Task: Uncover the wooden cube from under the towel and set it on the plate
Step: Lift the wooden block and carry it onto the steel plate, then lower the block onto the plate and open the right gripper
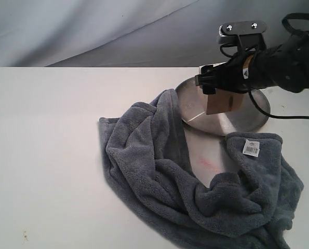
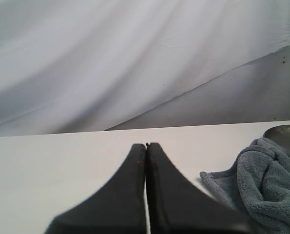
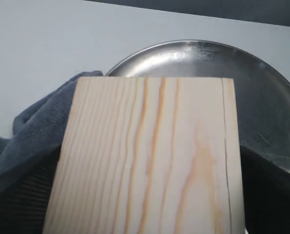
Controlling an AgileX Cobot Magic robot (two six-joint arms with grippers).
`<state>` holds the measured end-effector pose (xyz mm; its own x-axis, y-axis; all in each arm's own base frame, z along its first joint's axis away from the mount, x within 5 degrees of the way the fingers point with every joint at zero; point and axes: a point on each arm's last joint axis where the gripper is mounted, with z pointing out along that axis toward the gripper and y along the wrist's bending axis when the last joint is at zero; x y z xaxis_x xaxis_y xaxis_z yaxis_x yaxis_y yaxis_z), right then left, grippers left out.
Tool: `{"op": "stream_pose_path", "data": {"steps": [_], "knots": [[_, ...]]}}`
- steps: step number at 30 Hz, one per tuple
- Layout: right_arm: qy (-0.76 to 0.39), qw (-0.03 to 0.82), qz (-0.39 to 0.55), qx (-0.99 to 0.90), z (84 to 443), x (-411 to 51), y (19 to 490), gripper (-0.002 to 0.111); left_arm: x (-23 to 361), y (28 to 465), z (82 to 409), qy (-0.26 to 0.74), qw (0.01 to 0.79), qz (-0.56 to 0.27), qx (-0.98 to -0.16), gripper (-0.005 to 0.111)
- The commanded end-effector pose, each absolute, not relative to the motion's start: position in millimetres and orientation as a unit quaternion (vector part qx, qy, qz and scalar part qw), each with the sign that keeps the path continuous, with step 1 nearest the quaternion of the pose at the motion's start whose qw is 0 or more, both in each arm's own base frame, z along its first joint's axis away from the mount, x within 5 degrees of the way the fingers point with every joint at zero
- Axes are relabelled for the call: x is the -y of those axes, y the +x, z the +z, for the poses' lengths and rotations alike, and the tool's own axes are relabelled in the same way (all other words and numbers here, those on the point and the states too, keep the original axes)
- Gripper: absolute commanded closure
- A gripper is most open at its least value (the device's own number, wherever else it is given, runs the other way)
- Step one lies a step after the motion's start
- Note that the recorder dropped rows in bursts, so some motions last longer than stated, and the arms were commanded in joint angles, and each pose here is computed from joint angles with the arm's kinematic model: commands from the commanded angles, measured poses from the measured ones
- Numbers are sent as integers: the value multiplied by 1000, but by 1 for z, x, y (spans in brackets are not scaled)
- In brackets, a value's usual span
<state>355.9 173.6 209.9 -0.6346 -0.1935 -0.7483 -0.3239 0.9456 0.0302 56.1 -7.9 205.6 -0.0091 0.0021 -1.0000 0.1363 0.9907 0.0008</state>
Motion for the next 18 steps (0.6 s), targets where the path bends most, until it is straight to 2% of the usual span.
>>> {"op": "stream_pose_path", "data": {"steps": [1, 13, 18], "knots": [[-152, 415, 78, -894, 198, -179, 385, 62, 8, 56, 205, 46, 706, -49, -705, 107], [-157, 393, 89, -902, 148, -191, 407, 62, 8, 56, 205, 46, 706, -49, -705, 107], [-157, 386, 89, -904, 140, -192, 407, 62, 8, 56, 205, 46, 706, -49, -705, 107]]}}
